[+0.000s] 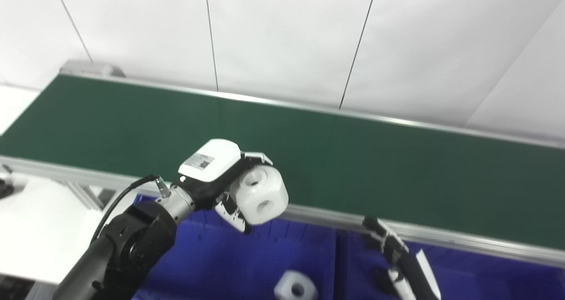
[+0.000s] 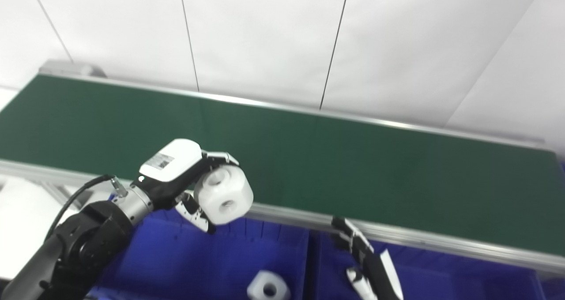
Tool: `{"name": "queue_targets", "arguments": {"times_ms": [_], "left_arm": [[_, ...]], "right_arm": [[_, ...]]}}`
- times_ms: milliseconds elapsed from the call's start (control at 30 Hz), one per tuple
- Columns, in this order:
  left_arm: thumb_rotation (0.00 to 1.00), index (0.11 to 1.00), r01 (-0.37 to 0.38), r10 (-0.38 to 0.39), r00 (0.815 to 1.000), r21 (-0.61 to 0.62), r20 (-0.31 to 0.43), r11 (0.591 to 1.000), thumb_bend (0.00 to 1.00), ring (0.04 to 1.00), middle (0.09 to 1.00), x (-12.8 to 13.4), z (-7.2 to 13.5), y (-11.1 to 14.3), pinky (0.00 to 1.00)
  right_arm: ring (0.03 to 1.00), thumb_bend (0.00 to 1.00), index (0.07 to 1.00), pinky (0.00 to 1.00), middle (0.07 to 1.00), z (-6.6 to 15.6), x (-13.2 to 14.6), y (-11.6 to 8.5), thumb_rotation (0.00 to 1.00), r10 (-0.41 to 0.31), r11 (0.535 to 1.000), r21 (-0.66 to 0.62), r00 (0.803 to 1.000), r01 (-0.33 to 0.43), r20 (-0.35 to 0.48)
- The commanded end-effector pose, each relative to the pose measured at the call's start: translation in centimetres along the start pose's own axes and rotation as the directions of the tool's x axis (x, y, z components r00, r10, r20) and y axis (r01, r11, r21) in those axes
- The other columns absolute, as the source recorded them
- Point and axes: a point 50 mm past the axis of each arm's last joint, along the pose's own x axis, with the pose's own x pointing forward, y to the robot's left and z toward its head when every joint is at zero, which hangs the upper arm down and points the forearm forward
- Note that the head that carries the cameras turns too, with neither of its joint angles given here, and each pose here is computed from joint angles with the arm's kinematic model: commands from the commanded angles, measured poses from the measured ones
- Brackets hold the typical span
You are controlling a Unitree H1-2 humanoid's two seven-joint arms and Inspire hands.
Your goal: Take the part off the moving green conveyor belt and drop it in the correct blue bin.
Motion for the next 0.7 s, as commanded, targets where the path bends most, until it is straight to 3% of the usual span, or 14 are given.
{"name": "queue_targets", "arguments": {"times_ms": [0,367,533,667], "left_arm": [[0.00,0.512,-0.018,0.017,0.999,0.027,0.028,0.999,0.50,0.407,0.517,0.1,0.6,-0.2,0.37],[0.00,0.512,0.149,-0.151,0.988,0.112,0.008,0.982,0.50,0.405,0.520,0.9,-0.2,-6.5,0.37],[0.00,0.533,0.211,-0.211,0.977,0.131,-0.019,0.969,0.50,0.386,0.504,1.6,-0.4,-7.8,0.34],[0.00,0.537,0.207,-0.204,0.978,0.145,-0.035,0.968,0.50,0.378,0.492,2.2,-0.7,-8.2,0.30]], "right_arm": [[0.792,0.91,0.878,0.75,0.872,1.5,0.6,-0.6,1.00,-0.005,1.000,-0.015,0.995,0.006,0.096],[0.791,0.93,0.886,0.75,0.864,2.0,0.7,-0.7,1.00,0.000,1.000,-0.004,0.995,0.000,0.095],[0.785,0.93,0.882,0.75,0.860,2.1,0.9,-0.6,1.00,-0.002,1.000,-0.001,0.995,0.002,0.098],[0.787,0.93,0.883,0.75,0.872,2.1,0.9,-0.5,1.00,-0.004,1.000,0.001,0.996,0.004,0.094]]}}
